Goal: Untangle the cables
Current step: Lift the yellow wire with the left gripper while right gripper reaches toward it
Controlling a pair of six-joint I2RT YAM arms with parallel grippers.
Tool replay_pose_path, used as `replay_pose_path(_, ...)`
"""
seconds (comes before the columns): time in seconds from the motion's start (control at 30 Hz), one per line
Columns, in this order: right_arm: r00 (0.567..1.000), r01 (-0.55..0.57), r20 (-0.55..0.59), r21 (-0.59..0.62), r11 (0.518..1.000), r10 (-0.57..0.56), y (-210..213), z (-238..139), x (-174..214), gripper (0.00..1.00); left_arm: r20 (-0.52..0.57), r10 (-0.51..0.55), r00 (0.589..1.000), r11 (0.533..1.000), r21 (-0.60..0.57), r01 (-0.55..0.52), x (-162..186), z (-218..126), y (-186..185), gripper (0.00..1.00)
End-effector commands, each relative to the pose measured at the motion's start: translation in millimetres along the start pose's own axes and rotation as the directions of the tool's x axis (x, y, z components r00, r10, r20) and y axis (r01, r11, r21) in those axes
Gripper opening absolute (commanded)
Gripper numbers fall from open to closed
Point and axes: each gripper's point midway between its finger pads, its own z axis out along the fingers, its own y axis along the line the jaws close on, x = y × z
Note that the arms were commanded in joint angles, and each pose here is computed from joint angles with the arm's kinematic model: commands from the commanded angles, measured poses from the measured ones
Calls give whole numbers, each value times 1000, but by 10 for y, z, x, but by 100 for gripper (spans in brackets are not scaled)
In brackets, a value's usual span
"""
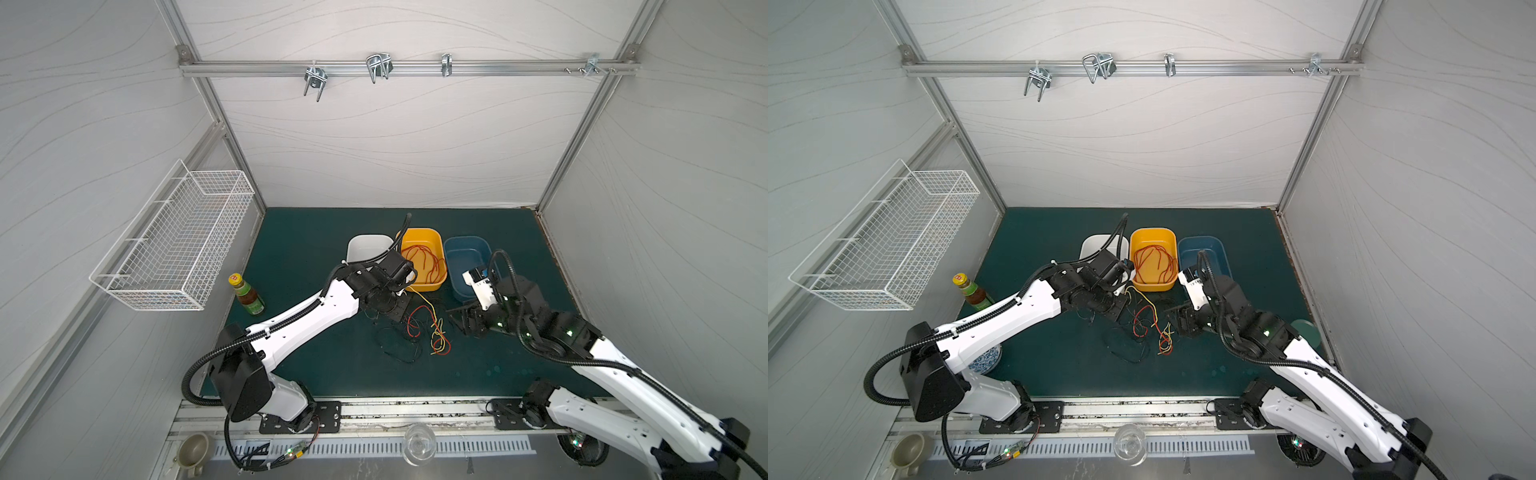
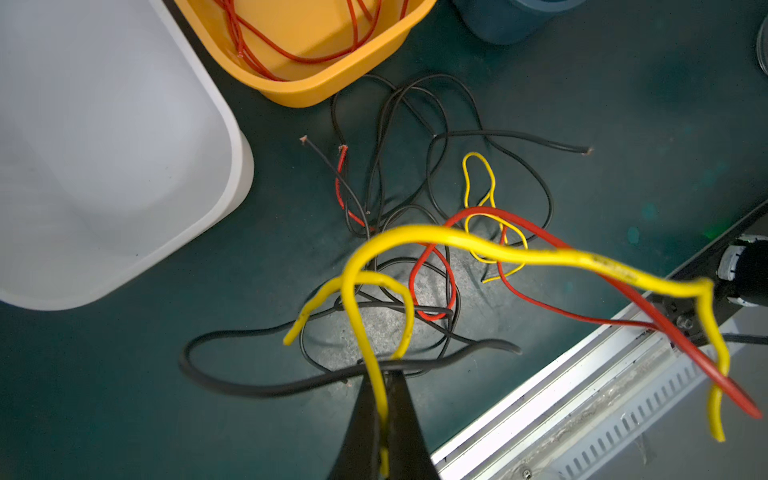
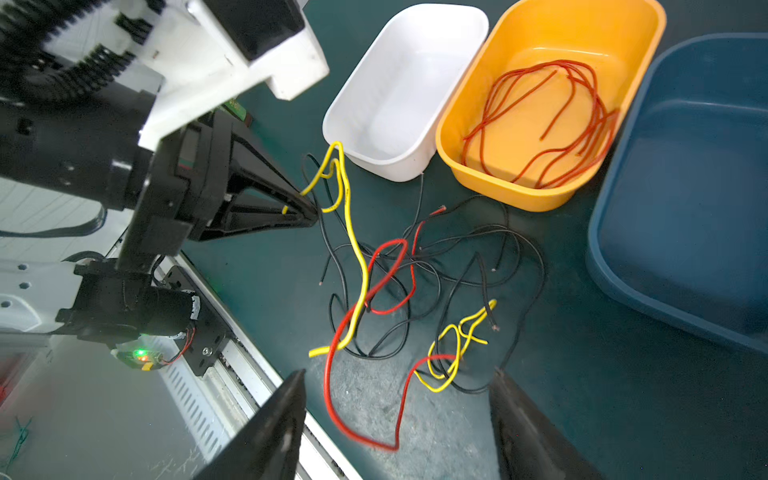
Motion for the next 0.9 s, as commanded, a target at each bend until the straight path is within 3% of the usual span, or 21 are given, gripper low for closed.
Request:
replay_pose_path(0.0,1000,-8,29,-115,993,11,237,115,-201,67,46,60,997,996,64,-63,-54,-78,-114,0)
replay_pose_path(0.17,998,-50,20,-179,983,54,307,299,-188,67,58,66,996,996,63,-70,-39,-70,-106,0)
replay_pose_path(0.43,997,-74,18,-234,969,80,402,474,-174,48,71,64,995,995,72,-69,-29,-105,-116,0)
replay_pose_path(0.63,997,-75,-14,-224,972,74,443,603,-96,42,91,62,994,994,80,-69,-25,-147,-122,0)
replay_pose_path(0.87,997,-76,1,-168,983,78,367,611,-103,16,97,62,993,996,62,-68,-27,-165,-90,1)
